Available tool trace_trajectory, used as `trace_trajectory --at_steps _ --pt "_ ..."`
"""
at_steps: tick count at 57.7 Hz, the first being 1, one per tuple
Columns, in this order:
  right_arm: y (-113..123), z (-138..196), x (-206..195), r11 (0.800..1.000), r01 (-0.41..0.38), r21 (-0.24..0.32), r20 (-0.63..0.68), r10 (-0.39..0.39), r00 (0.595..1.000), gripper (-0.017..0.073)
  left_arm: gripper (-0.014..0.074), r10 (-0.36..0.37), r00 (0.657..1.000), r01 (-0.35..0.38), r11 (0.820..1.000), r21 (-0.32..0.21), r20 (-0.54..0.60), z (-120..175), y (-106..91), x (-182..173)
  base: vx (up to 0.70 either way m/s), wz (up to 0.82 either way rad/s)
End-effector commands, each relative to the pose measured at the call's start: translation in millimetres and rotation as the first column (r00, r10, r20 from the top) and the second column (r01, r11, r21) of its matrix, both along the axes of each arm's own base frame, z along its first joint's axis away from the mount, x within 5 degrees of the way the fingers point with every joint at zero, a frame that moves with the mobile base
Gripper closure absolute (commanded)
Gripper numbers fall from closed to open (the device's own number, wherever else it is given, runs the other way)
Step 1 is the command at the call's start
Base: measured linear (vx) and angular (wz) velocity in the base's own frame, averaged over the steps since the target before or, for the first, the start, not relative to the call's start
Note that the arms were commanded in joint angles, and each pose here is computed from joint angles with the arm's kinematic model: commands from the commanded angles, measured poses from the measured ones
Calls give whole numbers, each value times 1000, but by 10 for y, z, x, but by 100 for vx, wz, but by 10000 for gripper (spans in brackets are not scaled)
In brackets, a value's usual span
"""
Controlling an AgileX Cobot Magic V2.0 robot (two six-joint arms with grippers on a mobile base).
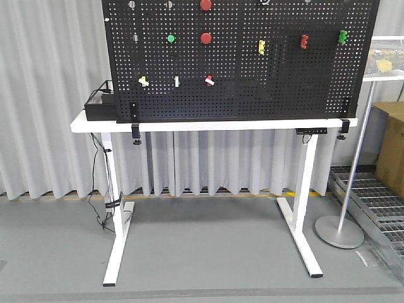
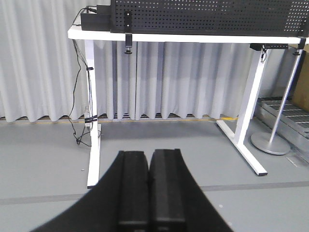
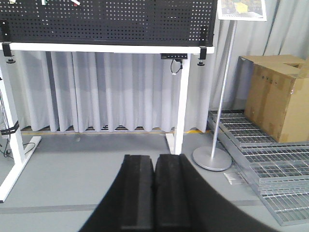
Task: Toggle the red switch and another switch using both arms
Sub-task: 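Drive the base forward up to the black pegboard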
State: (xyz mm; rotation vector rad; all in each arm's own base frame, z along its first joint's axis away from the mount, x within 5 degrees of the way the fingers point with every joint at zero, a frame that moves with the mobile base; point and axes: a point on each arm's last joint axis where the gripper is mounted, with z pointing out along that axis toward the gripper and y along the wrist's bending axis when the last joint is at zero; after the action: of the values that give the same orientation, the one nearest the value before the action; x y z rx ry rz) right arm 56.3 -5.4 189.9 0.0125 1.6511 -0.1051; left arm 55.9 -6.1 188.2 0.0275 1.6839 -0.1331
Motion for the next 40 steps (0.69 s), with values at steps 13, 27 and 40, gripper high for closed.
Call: trace_trajectory --at_steps 13,27,40 --pt "12 67 -2 1000 -10 -9 91 11 996 566 591 3 998 -2 1000 -12 68 14 2 6 0 0" --pt "12 67 -2 1000 -10 -9 91 11 996 566 591 3 998 -2 1000 -12 68 14 2 6 0 0" --pt "12 67 -2 1000 -10 -9 91 11 996 566 591 3 998 -2 1000 -12 68 14 2 6 3 1"
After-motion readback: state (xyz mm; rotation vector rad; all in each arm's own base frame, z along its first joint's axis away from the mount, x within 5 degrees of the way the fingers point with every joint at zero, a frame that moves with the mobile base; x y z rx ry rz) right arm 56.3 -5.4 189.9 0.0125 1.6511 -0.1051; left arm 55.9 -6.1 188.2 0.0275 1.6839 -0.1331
